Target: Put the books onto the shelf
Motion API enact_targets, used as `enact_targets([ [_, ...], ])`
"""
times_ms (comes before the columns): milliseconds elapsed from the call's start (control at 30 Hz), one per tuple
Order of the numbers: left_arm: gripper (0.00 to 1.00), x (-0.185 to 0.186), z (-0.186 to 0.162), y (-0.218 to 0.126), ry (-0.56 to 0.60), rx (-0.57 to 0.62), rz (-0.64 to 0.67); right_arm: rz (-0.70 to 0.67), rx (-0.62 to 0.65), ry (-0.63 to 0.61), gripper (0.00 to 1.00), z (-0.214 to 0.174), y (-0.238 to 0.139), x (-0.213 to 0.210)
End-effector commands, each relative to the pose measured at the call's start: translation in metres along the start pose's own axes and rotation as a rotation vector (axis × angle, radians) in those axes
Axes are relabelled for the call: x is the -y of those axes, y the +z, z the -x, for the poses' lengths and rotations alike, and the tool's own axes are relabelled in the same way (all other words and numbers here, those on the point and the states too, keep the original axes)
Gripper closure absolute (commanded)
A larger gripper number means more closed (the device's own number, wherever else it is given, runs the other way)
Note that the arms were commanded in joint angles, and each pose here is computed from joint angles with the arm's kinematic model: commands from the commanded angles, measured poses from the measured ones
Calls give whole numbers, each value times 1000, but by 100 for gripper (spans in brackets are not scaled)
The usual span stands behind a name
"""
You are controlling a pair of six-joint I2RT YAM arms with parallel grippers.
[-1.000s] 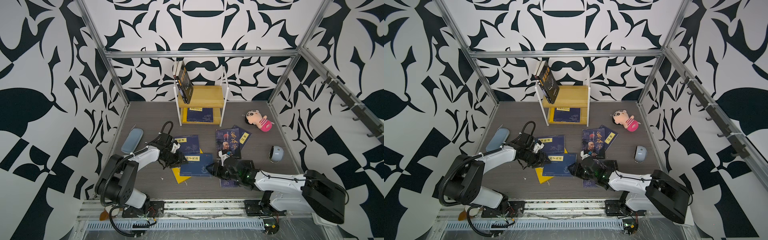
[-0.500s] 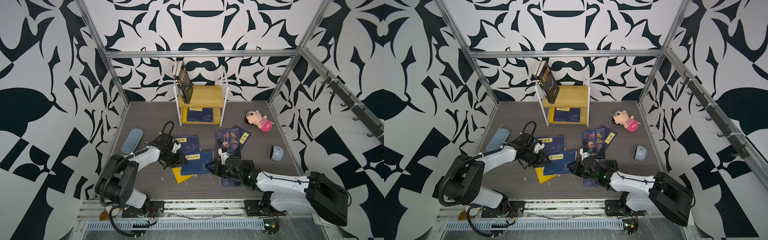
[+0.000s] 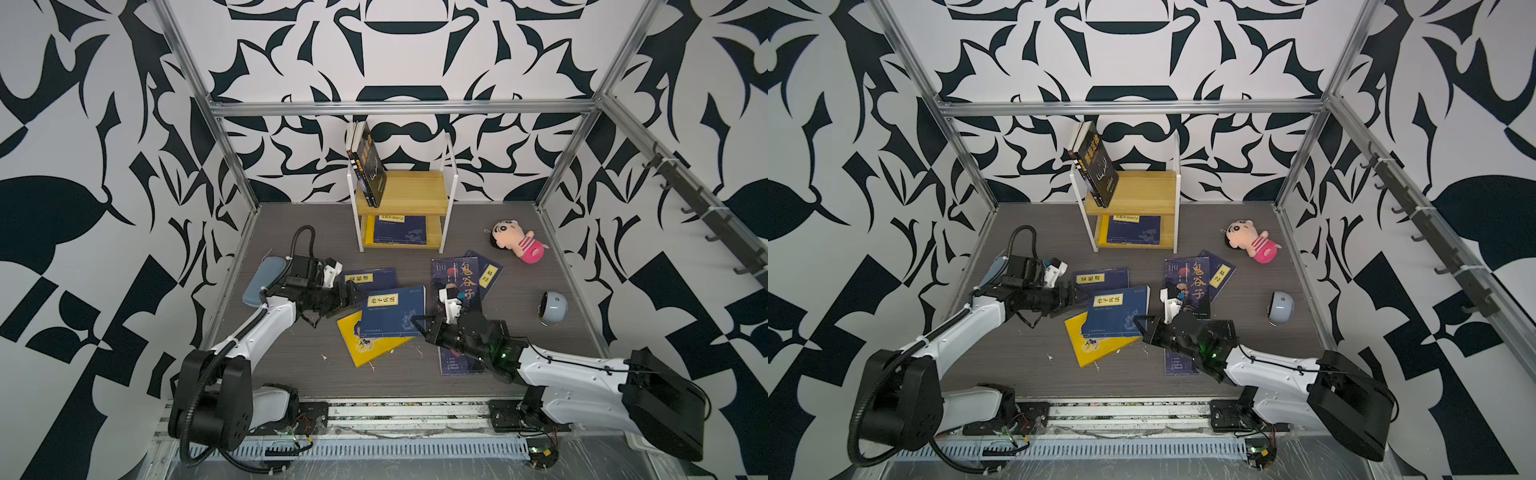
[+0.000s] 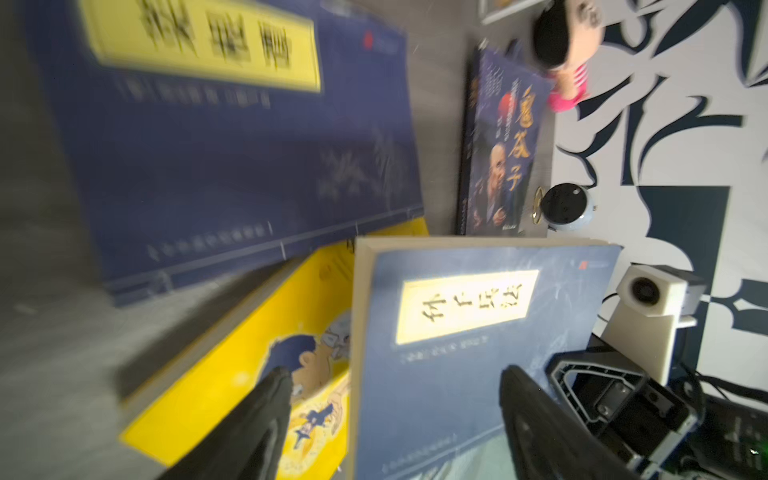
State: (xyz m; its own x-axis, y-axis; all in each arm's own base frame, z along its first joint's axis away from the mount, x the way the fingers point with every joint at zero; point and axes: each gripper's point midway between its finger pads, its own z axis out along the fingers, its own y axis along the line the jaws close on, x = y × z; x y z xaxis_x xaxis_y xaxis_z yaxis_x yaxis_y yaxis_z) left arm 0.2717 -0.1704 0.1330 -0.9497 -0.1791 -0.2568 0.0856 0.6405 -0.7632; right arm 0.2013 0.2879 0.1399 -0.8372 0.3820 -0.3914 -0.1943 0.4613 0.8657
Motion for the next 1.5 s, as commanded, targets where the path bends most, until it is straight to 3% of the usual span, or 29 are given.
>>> enact_targets([
  [0, 7, 29, 24, -26, 44, 85, -117, 207, 122, -56, 100, 31, -8, -56],
  [133, 0, 50, 27, -42, 84, 108, -250, 311, 169, -64, 100, 43, -10, -79],
  [233, 0, 66, 24, -52, 119, 106, -352, 364, 185, -58, 100, 51, -8, -91],
  [400, 0, 70, 21, -51, 80, 101, -416, 428, 197, -45, 100, 58, -2, -104],
  [467, 5, 69, 23, -49, 53, 101, -412, 459, 184, -40, 100, 59, 4, -110],
  [533, 21, 62, 24, -46, 27, 109, -377, 493, 172, -31, 100, 59, 8, -116],
  [600, 26, 55, 25, -42, 12, 113, -345, 505, 168, -13, 100, 59, 13, -117],
  [833, 1, 46, 22, -39, 33, 112, -302, 536, 155, 39, 100, 59, 24, -110],
  [1167, 0, 4, 46, -62, 36, 238, -77, 523, 180, 56, 100, 68, 17, -101],
  [1467, 10, 52, 40, -51, 11, 145, -340, 547, 142, 71, 100, 68, 28, -110],
])
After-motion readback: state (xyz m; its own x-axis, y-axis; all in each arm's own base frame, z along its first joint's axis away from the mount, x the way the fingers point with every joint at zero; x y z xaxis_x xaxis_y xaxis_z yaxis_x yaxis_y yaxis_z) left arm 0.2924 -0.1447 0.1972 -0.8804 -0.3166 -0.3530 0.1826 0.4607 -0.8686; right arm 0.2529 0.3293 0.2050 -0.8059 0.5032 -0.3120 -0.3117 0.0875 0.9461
